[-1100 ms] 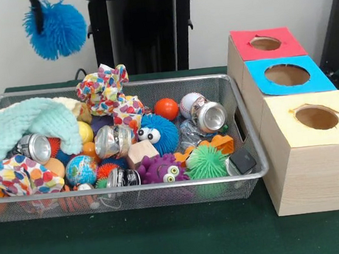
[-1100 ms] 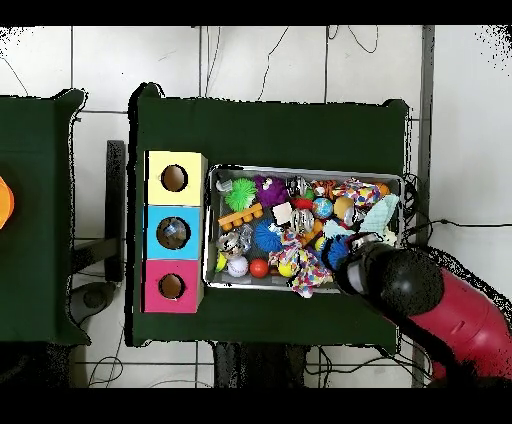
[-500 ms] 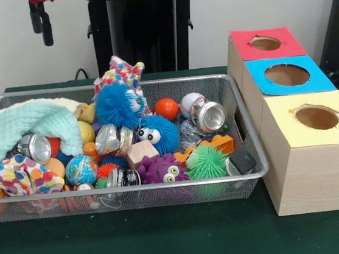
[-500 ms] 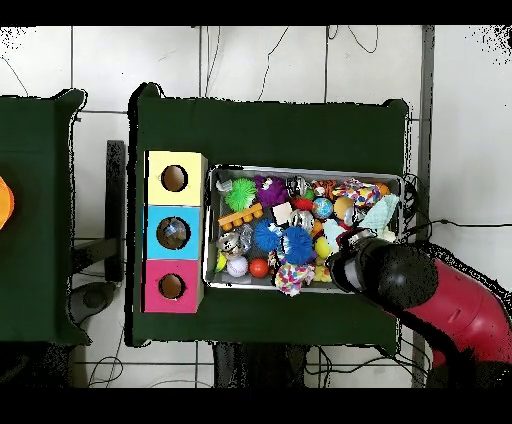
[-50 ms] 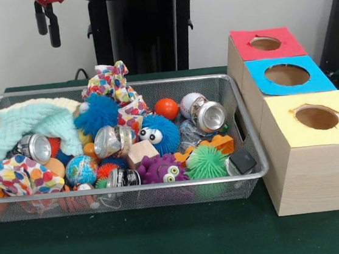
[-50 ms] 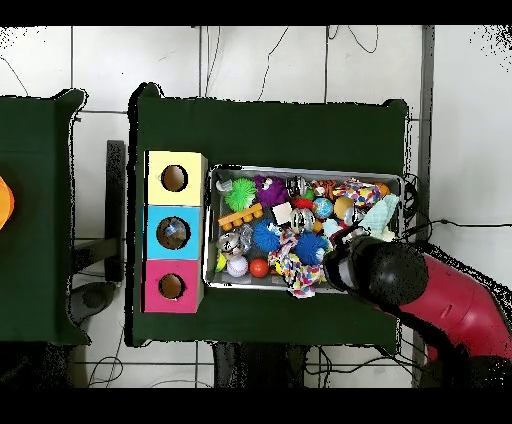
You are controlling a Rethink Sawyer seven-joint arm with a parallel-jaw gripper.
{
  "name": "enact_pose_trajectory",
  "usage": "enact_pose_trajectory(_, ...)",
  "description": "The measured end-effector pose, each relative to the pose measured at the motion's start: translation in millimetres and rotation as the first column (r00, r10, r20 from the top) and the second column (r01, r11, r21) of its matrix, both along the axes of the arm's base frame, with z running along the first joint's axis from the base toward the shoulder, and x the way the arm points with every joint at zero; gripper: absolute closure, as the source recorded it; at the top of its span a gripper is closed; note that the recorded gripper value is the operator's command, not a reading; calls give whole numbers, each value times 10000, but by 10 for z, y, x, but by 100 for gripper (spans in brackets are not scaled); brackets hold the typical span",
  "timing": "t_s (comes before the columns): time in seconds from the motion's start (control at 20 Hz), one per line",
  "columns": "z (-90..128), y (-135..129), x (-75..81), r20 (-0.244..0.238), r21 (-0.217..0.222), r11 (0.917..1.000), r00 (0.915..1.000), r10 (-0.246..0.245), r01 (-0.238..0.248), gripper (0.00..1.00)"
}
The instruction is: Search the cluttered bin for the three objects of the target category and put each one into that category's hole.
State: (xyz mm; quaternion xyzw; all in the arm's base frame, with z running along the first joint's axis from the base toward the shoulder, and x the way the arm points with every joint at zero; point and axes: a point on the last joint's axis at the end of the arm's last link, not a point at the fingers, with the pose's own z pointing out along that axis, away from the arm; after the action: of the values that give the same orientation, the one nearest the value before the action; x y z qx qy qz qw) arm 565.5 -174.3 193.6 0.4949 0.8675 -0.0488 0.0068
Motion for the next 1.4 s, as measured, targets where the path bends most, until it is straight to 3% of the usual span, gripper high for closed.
enact_pose_trajectory(0.35, 5, 188, 54, 6, -11, 9994, 9994, 341, -341, 0)
enact_pose_trajectory(0.55, -45, 423, 110, -24, 12, 9972, 9972, 751, -751, 0)
enact_pose_trajectory(1.0, -445, 973, 238, 235, -66, 9838, 9836, 1790, -1789, 0)
enact_pose_trajectory(1.4, -866, 1109, 243, 431, -71, 9782, 9773, 2075, -2074, 0)
